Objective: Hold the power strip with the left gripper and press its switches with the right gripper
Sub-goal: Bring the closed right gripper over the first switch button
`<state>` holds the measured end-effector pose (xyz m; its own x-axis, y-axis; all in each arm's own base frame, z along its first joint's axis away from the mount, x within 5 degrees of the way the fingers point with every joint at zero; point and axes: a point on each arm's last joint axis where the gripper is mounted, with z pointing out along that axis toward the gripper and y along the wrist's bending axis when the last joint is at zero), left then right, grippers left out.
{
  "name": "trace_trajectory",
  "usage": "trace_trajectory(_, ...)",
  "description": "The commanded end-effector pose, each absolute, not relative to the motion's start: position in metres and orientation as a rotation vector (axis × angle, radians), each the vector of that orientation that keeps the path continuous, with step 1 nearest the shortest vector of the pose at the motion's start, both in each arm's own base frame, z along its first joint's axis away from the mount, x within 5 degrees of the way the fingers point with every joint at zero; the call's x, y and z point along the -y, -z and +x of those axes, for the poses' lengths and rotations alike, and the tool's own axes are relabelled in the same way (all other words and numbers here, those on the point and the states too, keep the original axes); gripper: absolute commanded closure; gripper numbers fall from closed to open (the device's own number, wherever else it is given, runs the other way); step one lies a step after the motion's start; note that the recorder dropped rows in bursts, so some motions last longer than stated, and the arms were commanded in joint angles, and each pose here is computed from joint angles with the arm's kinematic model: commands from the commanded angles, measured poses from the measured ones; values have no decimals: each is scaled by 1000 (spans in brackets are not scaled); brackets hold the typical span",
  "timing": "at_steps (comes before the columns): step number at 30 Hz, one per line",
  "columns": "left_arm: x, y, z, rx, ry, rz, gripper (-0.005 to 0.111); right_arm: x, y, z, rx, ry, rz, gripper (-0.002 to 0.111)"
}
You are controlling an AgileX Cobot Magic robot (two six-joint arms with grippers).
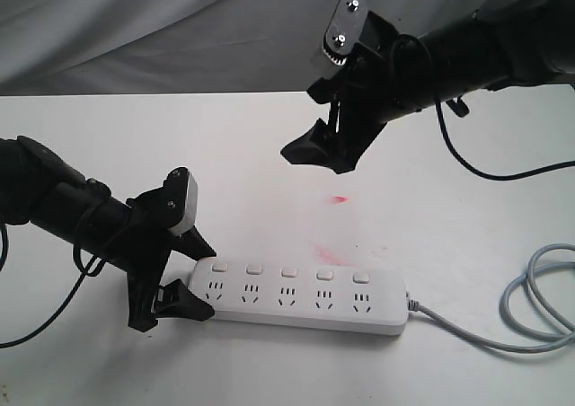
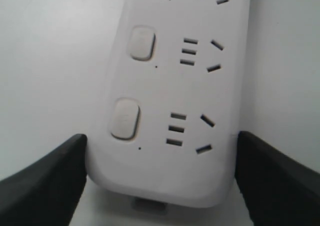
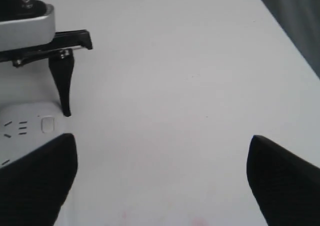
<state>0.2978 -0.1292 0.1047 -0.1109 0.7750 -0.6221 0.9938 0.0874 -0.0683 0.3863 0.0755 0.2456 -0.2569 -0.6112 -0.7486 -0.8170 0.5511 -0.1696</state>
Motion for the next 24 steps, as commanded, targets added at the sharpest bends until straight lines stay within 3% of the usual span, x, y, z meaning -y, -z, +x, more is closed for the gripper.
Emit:
trace_trajectory(1,132,-106,299,-1935,681,1734,107,-82,-232,388,-1953,-407,-1228,24)
trace_trajectory(15,132,-106,299,-1935,681,1734,107,-106,-185,404,-1819,-536,-1253,24)
trace_trajectory(20,132,-106,299,-1935,681,1734,107,-139,-156,406,-1872,-412,-1295,24)
trace_trajectory(24,132,-106,299,-1935,681,1734,107,-152,-154,403,-1851,-408,-1336,24)
